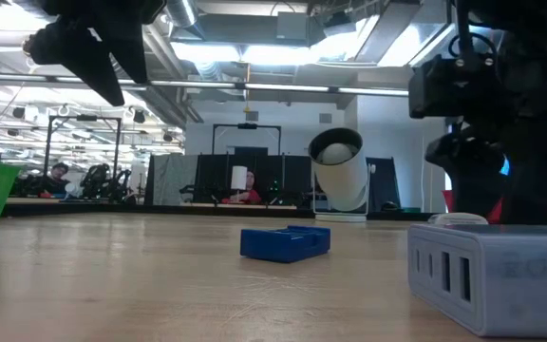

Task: Pick & Place Office items
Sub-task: Put the red charger adapter into the red bin

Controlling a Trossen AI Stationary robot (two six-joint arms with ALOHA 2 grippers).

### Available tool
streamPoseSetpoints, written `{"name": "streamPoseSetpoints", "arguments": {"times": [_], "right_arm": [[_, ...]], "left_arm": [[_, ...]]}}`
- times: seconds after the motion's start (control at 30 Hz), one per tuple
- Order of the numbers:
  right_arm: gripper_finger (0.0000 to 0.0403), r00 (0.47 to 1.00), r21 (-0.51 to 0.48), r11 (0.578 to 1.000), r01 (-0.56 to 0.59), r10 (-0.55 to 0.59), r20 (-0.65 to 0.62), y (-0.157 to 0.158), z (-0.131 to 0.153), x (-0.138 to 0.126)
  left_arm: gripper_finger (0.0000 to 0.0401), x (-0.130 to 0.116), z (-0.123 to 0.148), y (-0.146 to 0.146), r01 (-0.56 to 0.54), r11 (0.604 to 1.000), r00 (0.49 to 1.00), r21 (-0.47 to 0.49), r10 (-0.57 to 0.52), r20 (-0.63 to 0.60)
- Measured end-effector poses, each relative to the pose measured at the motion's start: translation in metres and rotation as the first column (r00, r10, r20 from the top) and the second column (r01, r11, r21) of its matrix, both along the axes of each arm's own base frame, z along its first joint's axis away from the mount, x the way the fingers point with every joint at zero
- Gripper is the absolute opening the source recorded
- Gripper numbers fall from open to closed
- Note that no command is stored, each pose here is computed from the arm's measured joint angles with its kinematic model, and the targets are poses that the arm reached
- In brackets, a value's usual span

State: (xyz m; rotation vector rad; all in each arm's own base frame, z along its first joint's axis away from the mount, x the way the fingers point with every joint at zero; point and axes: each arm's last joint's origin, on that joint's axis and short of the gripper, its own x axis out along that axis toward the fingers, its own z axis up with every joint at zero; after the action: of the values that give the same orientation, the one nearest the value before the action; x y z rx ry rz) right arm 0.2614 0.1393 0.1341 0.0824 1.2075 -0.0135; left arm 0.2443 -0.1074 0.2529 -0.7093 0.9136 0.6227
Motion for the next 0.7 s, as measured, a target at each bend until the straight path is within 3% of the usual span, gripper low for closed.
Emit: {"name": "streamPoseSetpoints", "arguments": {"times": [0.2,0.4,0.53,0.7], "right_arm": [[0.0212,0.999,0.019,0.999,0.043,-0.043,-0.007,0.000,0.000,0.000],[0.0209,0.985,0.105,0.982,0.158,-0.149,-0.089,-0.007,0.003,-0.001],[0.0209,0.974,0.094,0.976,0.196,-0.183,-0.132,-0.017,0.011,-0.008],[0.0209,0.961,0.090,0.957,0.275,-0.274,-0.029,-0.041,0.042,-0.009]], "left_arm": [[0.0224,0.000,0.000,0.001,-0.007,0.999,1.000,0.040,0.007,0.015],[0.0224,0.001,0.001,0.002,-0.022,0.997,0.999,0.070,0.020,0.031],[0.0224,0.001,0.001,0.002,-0.025,0.997,0.999,0.075,0.022,0.033],[0.0224,0.002,0.001,0.006,-0.052,0.993,0.998,0.106,0.047,0.050]]}}
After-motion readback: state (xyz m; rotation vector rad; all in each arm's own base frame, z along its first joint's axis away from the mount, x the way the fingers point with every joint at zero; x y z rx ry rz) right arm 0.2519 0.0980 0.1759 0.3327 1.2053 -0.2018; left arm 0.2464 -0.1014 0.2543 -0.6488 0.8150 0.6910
